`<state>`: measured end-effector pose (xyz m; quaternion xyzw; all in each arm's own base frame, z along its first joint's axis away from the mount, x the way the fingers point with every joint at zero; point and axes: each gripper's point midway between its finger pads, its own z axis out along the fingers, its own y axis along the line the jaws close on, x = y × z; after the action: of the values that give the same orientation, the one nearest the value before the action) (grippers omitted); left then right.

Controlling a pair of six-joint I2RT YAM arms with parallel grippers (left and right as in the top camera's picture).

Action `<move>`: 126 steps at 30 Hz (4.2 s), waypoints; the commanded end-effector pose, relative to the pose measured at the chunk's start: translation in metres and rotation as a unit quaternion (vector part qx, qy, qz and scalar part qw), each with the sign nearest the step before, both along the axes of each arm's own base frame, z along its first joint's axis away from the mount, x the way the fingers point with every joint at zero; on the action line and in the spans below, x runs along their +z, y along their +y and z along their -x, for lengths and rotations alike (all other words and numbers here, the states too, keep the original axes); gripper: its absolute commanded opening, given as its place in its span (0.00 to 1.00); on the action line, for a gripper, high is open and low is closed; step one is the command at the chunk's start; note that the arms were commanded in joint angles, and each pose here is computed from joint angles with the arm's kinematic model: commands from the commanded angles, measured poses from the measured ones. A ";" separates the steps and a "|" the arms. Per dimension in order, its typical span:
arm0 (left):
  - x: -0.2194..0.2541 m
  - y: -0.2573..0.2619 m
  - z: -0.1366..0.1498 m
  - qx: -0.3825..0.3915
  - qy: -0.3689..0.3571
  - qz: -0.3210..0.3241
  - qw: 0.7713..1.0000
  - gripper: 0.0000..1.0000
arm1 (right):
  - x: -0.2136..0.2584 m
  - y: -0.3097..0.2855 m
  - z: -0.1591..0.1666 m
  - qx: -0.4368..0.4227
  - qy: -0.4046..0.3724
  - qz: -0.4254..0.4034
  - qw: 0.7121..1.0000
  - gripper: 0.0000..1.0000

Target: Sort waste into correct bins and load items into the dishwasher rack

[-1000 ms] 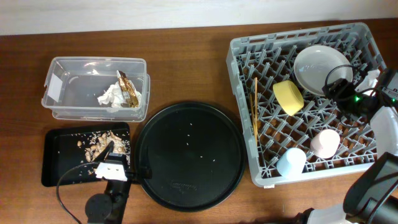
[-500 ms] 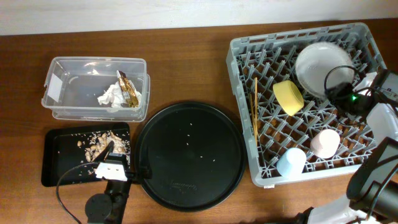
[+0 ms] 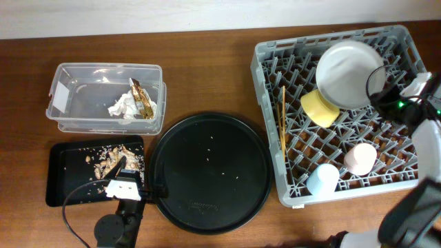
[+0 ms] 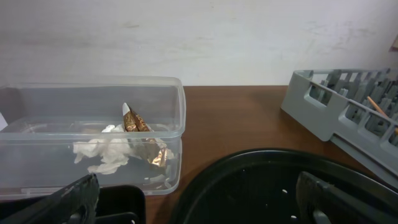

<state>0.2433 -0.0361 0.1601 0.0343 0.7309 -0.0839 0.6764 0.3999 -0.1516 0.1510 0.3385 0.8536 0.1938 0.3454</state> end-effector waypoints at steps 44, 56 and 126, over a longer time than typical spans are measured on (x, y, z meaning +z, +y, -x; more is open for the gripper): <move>-0.002 0.000 0.000 -0.001 -0.002 -0.006 1.000 0.99 | 0.196 0.190 0.107 0.060 -0.064 0.616 0.783 0.61; -0.002 0.000 0.000 -0.001 -0.002 -0.006 1.000 0.99 | 0.234 0.315 0.223 0.379 -0.334 0.322 0.801 0.99; -0.002 0.000 0.000 -0.001 -0.002 -0.006 1.000 0.99 | 0.013 0.207 0.164 0.274 -0.404 0.347 0.801 0.99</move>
<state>0.2433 -0.0361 0.1603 0.0343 0.7303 -0.0839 0.6771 0.2361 0.0550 0.1670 -0.1583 0.7038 0.0891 0.6868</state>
